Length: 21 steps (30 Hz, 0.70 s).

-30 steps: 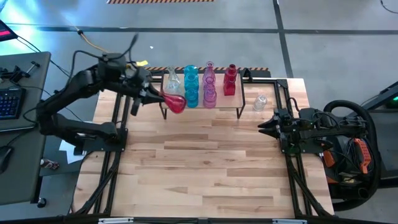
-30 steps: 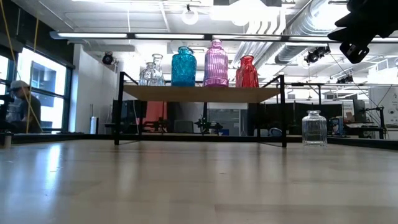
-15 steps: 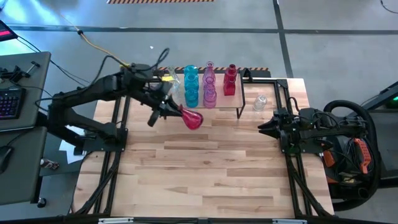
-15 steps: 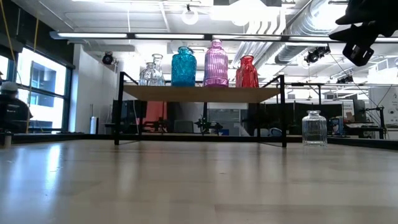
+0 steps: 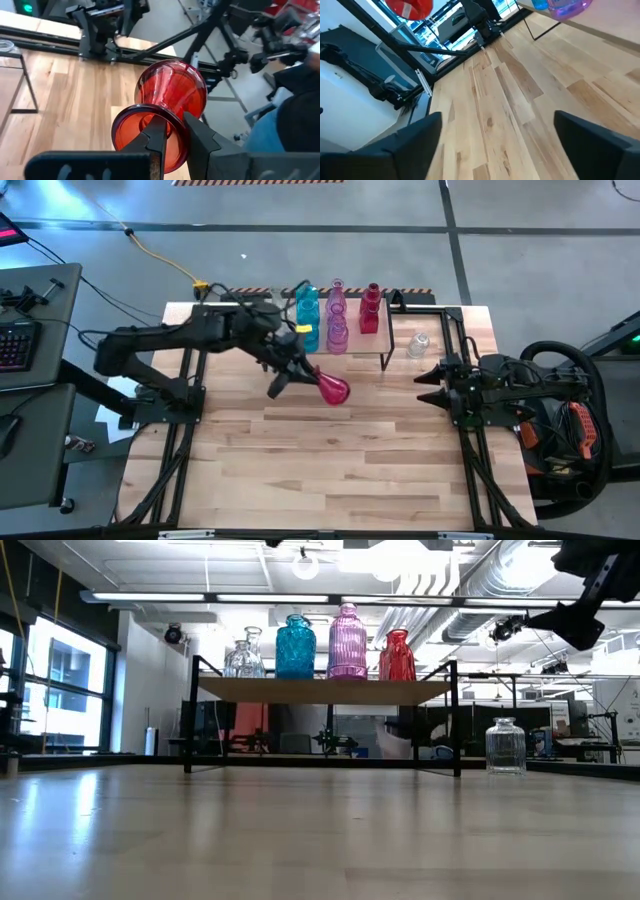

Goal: Sort vases onto shelf
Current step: Put the red flower vase on the shelf aligned with the other red flower vases

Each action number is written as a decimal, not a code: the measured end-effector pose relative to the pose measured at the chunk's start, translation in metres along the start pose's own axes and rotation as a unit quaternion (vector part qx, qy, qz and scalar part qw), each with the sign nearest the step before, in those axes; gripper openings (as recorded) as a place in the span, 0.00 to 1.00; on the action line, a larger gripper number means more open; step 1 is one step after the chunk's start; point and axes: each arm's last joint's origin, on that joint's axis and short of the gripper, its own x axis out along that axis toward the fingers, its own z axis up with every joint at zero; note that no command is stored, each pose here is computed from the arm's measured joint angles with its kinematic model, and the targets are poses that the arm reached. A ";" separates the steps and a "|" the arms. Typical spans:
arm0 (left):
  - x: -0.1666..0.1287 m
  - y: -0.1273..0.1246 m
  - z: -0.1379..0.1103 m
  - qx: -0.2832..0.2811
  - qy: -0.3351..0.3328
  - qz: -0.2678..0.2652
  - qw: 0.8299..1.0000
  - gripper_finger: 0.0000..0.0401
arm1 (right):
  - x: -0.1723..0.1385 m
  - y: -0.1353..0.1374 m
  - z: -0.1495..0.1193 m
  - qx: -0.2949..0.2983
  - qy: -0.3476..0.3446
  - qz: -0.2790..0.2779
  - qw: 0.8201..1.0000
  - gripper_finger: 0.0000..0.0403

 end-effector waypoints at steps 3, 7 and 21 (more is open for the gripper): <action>0.012 0.002 -0.003 -0.002 0.009 0.016 1.000 0.09 | 0.000 -0.002 -0.003 -0.026 0.018 -0.012 0.999 0.98; 0.025 0.005 -0.008 -0.015 0.025 0.034 0.999 0.09 | 0.000 -0.005 -0.007 -0.058 0.039 -0.025 0.997 0.98; 0.050 0.000 -0.019 -0.041 0.054 0.049 0.997 0.09 | -0.001 -0.010 -0.004 0.071 -0.024 -0.103 0.992 0.98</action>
